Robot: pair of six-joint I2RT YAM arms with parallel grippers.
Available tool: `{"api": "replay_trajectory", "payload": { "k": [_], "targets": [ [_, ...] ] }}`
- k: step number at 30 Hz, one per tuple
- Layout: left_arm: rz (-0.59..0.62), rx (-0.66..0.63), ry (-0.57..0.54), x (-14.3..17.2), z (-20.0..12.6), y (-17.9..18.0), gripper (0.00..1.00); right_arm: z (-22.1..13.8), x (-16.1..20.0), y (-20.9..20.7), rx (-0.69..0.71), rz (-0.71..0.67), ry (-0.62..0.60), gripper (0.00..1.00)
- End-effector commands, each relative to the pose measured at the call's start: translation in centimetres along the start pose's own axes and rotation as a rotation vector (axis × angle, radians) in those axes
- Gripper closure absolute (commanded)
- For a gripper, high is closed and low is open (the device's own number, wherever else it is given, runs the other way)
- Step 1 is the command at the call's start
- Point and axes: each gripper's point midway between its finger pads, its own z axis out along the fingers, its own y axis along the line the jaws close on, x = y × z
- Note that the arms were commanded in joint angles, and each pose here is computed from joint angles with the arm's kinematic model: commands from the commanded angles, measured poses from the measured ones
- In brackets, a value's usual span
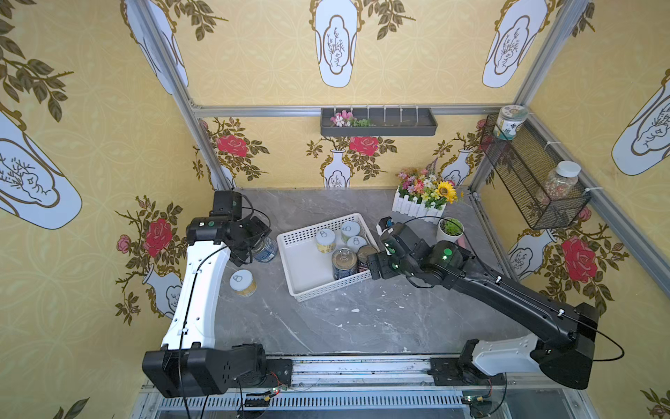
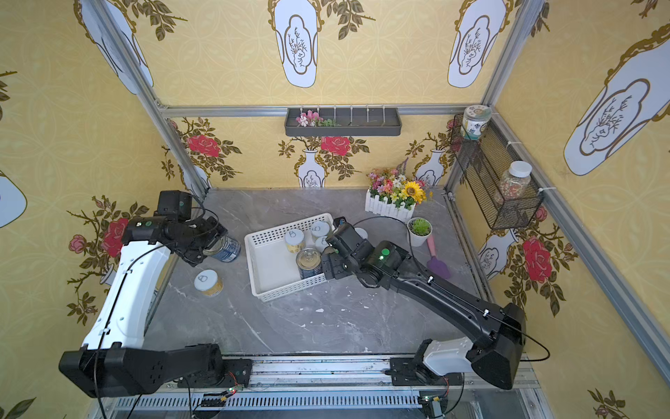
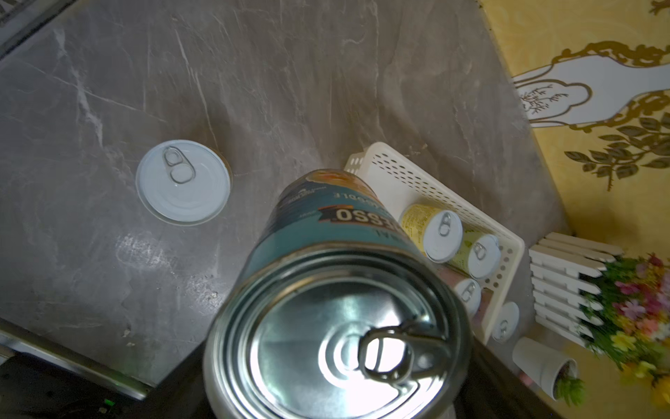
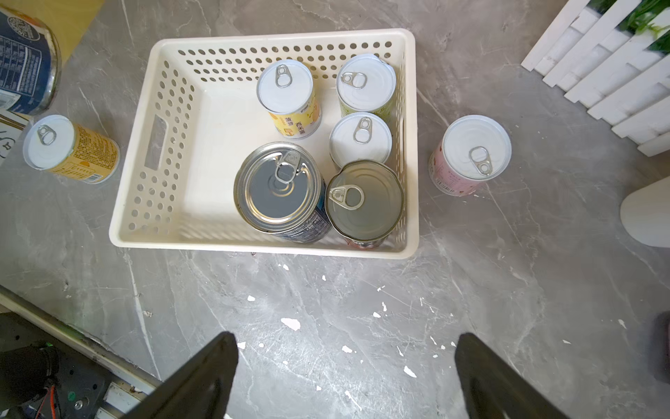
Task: Put the canned food in the basket
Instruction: Place the canned food in the basket.
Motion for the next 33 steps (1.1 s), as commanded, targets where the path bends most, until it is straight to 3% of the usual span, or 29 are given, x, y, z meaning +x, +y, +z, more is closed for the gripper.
{"api": "replay_trajectory", "payload": {
  "k": [1,5,12,22,33],
  "targets": [
    [-0.018,0.137,0.047,2.2,-1.9,-2.7,0.59,-0.4,-0.7,-0.2,-0.001,0.017,-0.039,0.03],
    [0.023,0.193,0.104,5.5,-2.6,-4.6,0.59,-0.5,-0.8,-0.5,0.0,0.025,-0.043,0.03],
    [0.1,0.206,0.214,11.3,-0.5,-6.6,0.61,-0.5,-0.8,-0.9,0.006,0.035,-0.044,0.03],
    [0.117,0.155,0.211,12.5,2.0,-5.9,0.6,-0.5,-0.8,-1.1,0.001,0.042,-0.044,0.03],
    [0.154,0.059,0.269,14.9,7.1,-5.2,0.6,0.0,-0.5,-0.8,-0.005,0.034,-0.021,0.03]
  ]
}}
